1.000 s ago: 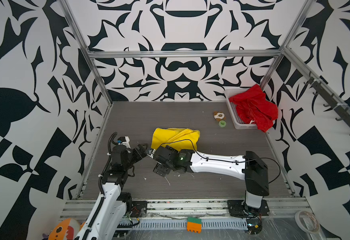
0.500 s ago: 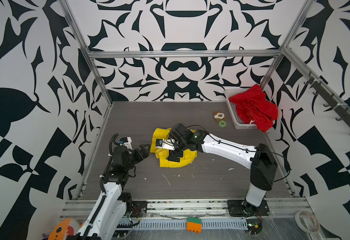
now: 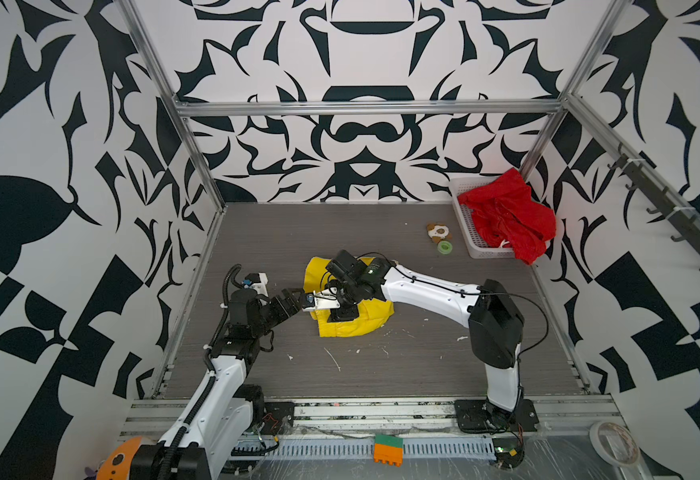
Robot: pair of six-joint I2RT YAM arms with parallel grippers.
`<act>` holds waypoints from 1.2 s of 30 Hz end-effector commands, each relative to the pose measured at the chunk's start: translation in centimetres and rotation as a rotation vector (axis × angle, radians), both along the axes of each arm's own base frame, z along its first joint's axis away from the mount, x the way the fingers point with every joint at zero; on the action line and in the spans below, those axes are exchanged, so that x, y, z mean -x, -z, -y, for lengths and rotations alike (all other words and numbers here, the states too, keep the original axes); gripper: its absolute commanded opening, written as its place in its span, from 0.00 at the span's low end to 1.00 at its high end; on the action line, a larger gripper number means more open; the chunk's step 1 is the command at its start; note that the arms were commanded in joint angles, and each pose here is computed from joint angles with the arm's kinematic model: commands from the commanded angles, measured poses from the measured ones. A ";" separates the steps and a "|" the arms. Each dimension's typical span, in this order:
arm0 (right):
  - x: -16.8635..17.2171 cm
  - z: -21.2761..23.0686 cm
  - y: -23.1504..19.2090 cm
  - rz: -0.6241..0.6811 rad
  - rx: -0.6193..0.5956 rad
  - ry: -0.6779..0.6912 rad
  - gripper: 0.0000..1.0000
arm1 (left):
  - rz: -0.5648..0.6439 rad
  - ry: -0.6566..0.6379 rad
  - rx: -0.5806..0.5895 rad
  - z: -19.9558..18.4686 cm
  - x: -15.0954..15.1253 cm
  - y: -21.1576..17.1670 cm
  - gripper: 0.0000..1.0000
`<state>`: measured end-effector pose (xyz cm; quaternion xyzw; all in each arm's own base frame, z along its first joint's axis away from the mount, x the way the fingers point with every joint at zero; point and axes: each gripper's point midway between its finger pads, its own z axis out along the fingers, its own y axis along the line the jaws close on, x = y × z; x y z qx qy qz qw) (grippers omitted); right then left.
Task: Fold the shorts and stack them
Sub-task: 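Grasp the shorts waistband with the right gripper while the left gripper approaches, then grasp the waistband corner with the left gripper beside the right gripper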
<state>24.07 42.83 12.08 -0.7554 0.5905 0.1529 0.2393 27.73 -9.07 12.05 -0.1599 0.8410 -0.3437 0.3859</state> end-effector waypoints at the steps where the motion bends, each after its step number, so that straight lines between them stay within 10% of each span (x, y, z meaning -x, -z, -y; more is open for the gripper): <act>1: 0.6 -0.3 -4.0 0.018 -0.075 -0.031 0.39 | 0.028 0.032 0.016 0.6 0.0 -0.7 0.92; 3: 1.0 0.3 -4.5 0.025 -0.086 -0.030 0.20 | 0.029 0.050 0.026 0.9 0.2 -0.9 0.91; 11: 4.3 4.0 -5.2 0.084 -0.230 -0.046 0.00 | 0.073 0.247 0.156 4.1 2.0 -2.2 0.90; 28: 5.7 7.4 -2.8 0.100 -0.277 0.046 0.00 | -0.004 0.476 0.148 9.3 5.0 0.3 0.89; 36: 5.6 7.3 -3.7 0.105 -0.315 0.060 0.00 | -0.042 0.566 0.086 11.5 5.2 0.8 0.70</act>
